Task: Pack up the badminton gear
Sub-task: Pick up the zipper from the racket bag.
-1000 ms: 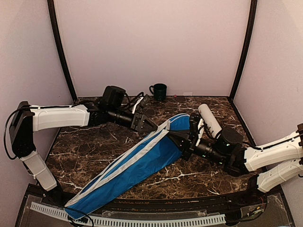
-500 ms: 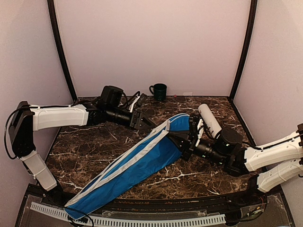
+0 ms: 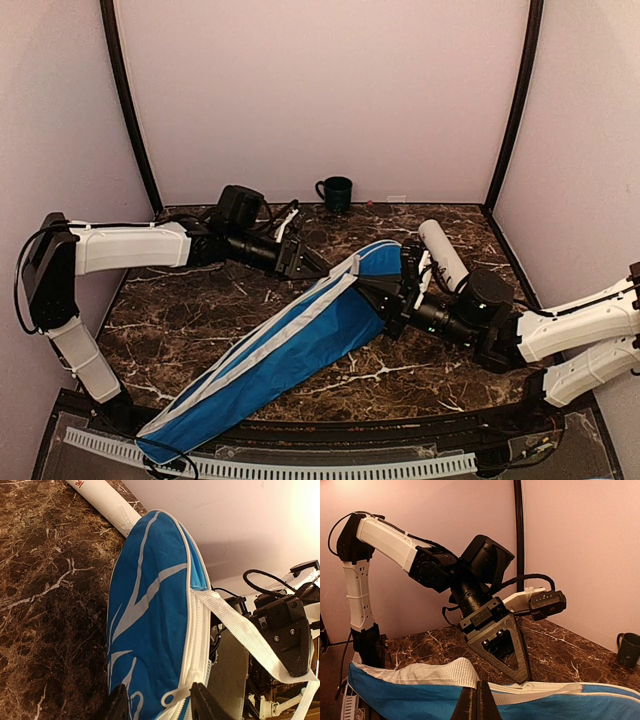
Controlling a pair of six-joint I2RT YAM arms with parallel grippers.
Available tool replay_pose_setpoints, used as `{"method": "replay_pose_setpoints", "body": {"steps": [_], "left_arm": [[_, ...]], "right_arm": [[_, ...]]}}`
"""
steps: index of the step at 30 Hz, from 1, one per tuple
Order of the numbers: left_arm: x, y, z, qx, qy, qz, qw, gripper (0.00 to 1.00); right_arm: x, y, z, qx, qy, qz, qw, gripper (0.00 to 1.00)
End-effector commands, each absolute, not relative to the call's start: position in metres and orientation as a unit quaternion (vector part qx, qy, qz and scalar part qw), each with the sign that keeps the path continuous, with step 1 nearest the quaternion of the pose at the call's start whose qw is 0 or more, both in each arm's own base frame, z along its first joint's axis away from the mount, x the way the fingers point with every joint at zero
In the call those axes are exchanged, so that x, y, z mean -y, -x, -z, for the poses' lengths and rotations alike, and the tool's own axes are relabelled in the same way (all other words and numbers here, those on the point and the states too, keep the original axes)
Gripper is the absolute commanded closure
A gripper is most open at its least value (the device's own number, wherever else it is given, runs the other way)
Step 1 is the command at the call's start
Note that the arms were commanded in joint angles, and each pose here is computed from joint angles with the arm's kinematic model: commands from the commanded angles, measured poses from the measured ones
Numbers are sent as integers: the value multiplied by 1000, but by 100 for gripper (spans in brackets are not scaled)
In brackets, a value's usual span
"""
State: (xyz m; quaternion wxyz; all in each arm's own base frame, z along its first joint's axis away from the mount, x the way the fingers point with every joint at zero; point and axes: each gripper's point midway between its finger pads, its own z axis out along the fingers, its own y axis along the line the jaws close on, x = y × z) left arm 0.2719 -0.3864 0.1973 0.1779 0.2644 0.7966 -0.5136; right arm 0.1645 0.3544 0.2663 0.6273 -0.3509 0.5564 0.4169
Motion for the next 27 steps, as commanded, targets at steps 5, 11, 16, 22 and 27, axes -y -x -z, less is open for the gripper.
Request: {"method": "replay_pose_setpoints", "body": {"steps": [5, 11, 16, 22, 27], "left_arm": [[388, -265, -212, -779, -277, 533, 177, 61], [388, -264, -222, -770, -282, 541, 185, 70], [387, -262, -224, -769, -281, 543, 184, 79], [384, -260, -228, -769, -283, 542, 188, 82], [385, -259, -230, -766, -284, 545, 188, 89]], "right_arm": [[-351, -159, -291, -525, 338, -434, 649, 100], [-352, -159, -289, -526, 339, -435, 647, 100], [-353, -160, -288, -528, 339, -434, 646, 100], [-355, -160, -286, -529, 340, -434, 645, 100], [-357, -160, -285, -529, 341, -436, 643, 100]]}}
